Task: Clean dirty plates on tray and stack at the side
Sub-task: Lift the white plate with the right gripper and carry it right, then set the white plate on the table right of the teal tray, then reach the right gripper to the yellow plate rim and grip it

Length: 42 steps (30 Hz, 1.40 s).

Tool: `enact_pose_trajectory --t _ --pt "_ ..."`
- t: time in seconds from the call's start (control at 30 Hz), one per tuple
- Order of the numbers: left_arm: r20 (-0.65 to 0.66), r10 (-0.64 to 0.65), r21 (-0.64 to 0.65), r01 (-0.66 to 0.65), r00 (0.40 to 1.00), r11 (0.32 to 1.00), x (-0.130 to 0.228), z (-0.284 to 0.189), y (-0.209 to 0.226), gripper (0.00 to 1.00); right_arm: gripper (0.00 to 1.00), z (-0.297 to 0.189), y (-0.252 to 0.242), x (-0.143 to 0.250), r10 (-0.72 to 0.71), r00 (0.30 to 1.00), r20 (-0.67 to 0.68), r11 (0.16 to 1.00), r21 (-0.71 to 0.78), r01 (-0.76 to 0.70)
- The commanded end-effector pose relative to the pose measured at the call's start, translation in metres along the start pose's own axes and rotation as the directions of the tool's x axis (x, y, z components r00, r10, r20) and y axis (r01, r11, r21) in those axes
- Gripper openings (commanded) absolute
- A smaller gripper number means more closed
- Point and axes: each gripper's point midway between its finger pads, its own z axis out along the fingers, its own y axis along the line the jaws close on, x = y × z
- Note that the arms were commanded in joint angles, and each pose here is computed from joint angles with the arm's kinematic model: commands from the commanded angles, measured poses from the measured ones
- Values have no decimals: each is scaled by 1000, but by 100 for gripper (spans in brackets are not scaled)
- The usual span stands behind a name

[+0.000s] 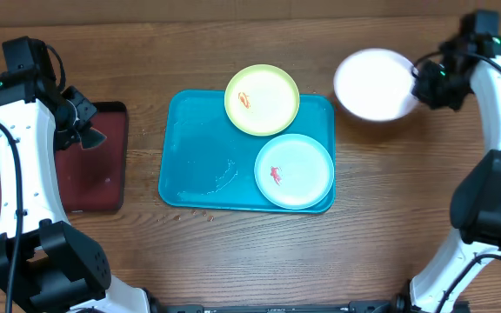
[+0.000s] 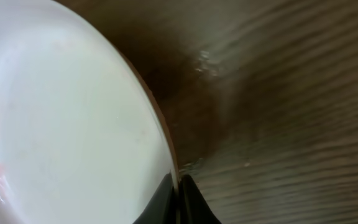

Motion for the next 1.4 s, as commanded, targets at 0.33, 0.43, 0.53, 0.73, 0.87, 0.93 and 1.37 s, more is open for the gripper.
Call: enact_pose_trajectory --t 0.33,0.43,0.53,0.73,0.87,0.93,1.37 --pt "1 1 7 -1 1000 1000 -2 0 -1 4 4 40 -40 25 52 999 -11 999 10 -52" --pt "2 1 7 -1 1000 1000 -2 0 -1 4 4 47 -43 31 54 998 -21 998 13 -54" --pt "1 1 7 -1 1000 1000 -2 0 -1 4 4 51 -45 38 59 997 -42 998 18 -58" --pt "1 1 7 -1 1000 1000 -2 0 -1 4 43 41 -44 43 66 995 -74 998 25 -64" --pt "-1 0 14 0 1000 1000 -2 0 -2 4 45 6 -34 36 64 996 -69 998 22 -63" --pt "-2 0 14 0 1000 1000 -1 0 -2 4 46 -13 -20 28 45 998 -34 999 -15 -46" --pt "-8 11 33 -11 1000 999 0 0 -5 4 93 -35 185 10 -398 854 335 774 -378 508"
